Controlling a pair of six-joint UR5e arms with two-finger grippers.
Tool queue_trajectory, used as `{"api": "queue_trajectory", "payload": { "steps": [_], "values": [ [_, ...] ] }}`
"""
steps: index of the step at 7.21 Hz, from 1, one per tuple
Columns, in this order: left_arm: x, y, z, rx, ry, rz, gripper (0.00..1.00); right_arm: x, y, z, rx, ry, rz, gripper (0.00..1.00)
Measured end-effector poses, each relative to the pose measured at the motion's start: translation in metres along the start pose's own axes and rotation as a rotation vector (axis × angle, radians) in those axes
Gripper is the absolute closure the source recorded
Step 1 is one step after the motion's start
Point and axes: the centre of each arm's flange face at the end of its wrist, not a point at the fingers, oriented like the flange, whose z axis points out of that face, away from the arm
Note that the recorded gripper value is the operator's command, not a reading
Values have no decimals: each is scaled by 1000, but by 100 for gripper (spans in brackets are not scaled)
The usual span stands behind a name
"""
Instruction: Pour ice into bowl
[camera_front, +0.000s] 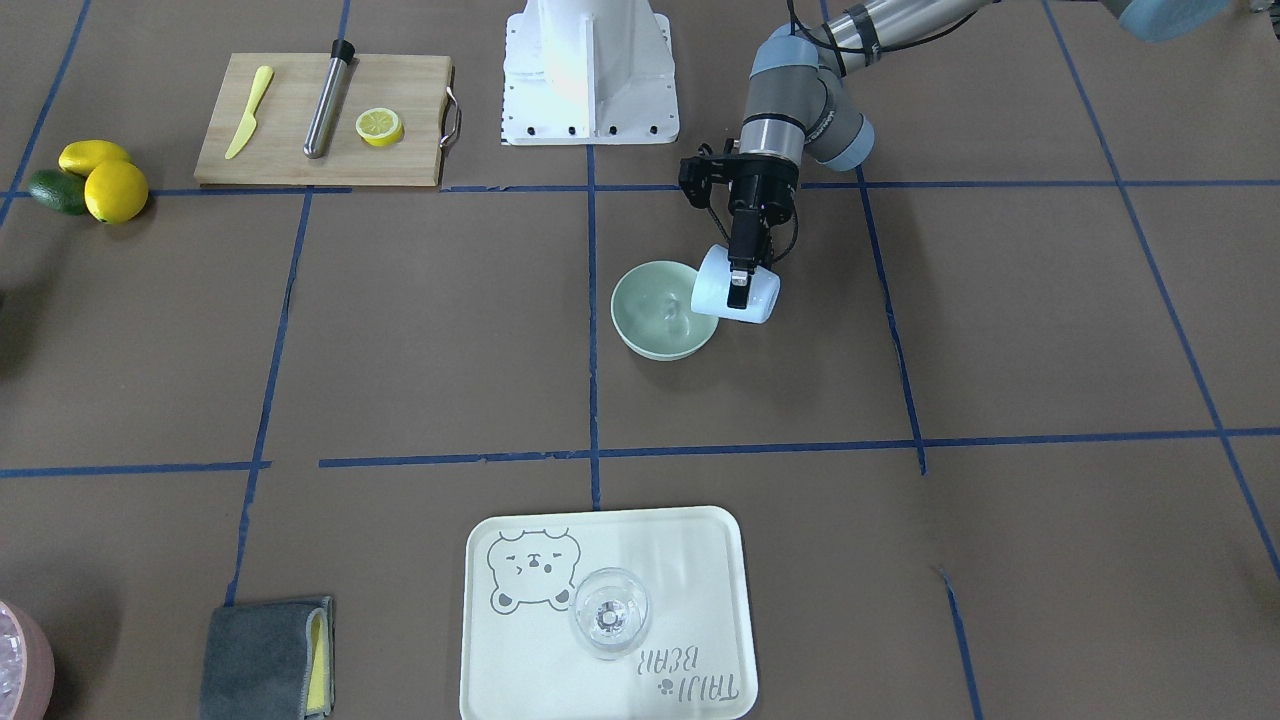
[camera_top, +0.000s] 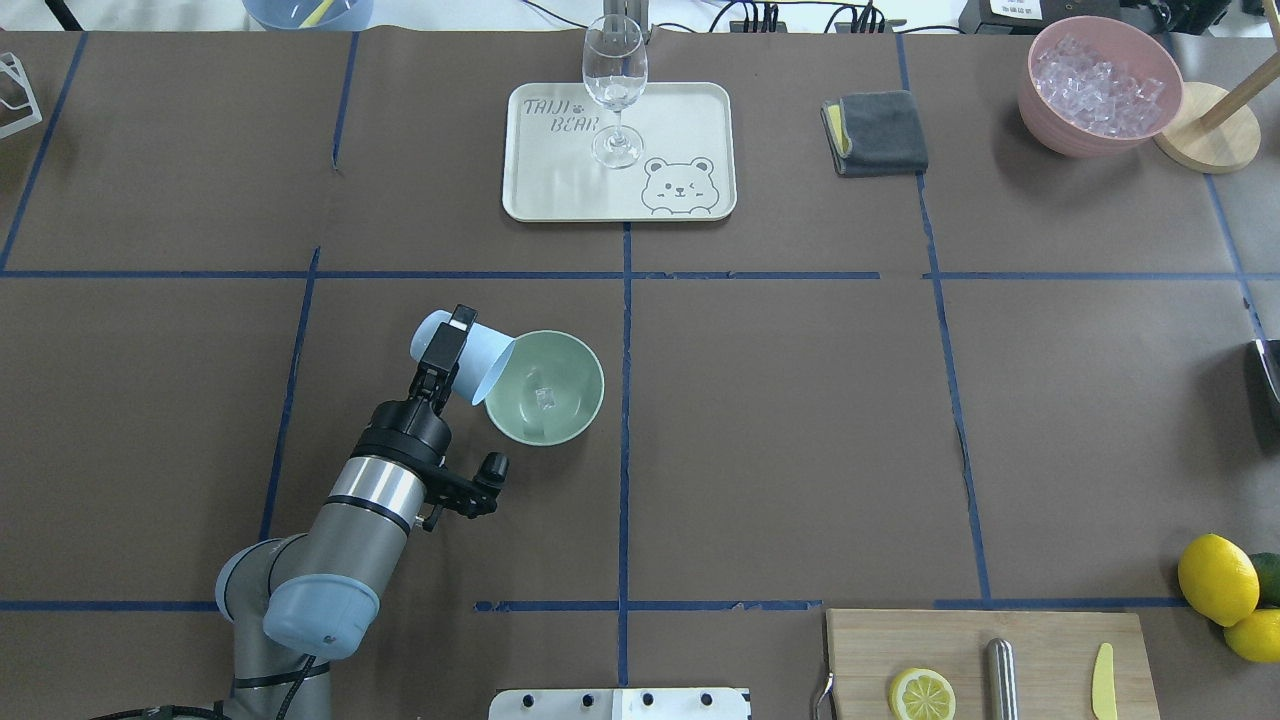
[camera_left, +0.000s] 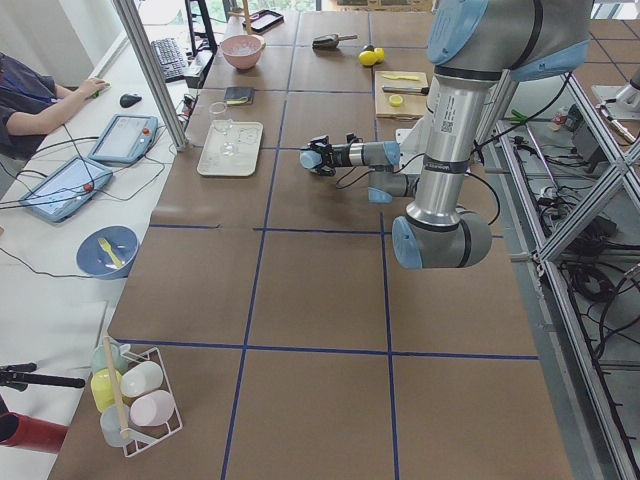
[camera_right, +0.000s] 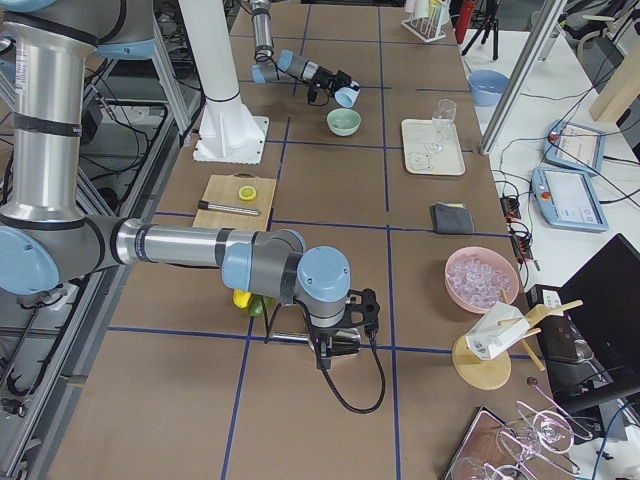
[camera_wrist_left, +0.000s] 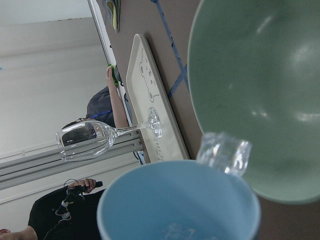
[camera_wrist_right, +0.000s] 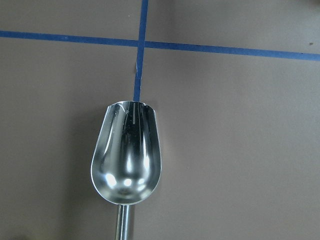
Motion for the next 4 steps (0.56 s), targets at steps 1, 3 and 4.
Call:
{"api": "queue_trajectory", "payload": {
  "steps": [1, 3, 4],
  "values": [
    [-6, 2, -2, -19, -16, 65, 100, 1, 2, 0, 1, 0, 4, 0],
    [-12, 2, -3, -36, -27, 151, 100, 4, 5, -1, 2, 0, 11, 0],
    [-13, 2, -3, -40, -28, 177, 100, 5, 6, -1, 2, 0, 13, 0]
  ]
}}
